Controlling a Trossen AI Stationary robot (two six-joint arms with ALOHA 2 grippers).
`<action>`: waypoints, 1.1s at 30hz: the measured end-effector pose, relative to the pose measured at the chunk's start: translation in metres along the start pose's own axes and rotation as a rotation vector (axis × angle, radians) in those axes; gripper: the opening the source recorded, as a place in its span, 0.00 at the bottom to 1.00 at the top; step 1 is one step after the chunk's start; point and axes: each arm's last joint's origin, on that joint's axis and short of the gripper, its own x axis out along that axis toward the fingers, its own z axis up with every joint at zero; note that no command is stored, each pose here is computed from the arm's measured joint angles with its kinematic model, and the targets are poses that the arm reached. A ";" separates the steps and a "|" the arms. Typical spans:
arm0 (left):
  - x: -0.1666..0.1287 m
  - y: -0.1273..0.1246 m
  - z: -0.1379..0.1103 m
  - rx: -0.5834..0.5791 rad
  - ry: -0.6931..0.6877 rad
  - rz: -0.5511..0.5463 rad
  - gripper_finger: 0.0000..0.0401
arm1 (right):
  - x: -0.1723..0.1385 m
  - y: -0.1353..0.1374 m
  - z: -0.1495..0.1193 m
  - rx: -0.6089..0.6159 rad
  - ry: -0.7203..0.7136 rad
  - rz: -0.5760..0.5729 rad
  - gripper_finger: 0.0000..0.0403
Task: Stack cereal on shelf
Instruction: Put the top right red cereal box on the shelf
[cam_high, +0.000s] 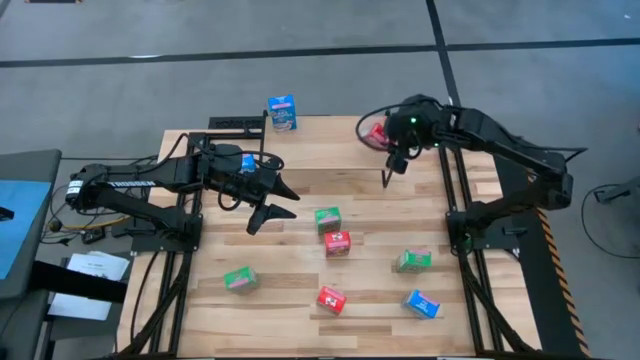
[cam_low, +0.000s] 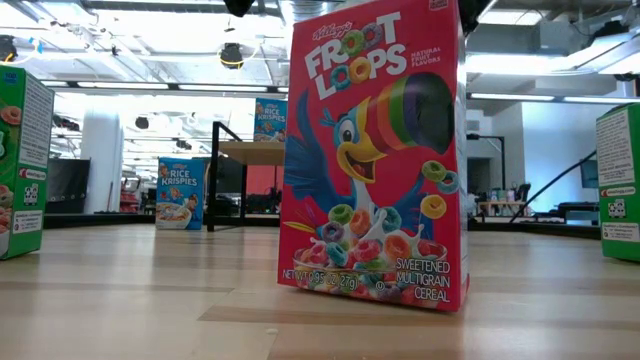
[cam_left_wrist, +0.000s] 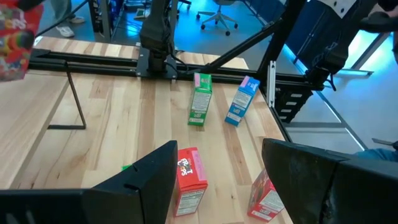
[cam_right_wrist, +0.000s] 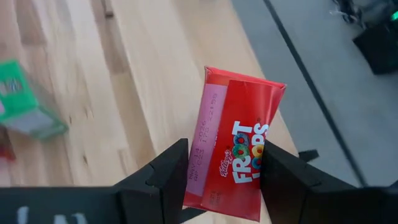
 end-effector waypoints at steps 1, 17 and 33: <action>0.000 0.000 0.000 0.000 0.000 0.000 0.56 | 0.002 0.001 0.000 -0.032 0.007 0.005 0.48; 0.000 0.001 0.000 -0.001 -0.005 0.045 0.56 | 0.009 0.003 0.002 -0.299 0.021 0.010 0.48; 0.000 0.001 0.000 0.020 -0.006 0.047 0.56 | 0.007 -0.039 0.006 -0.197 -0.076 0.006 0.48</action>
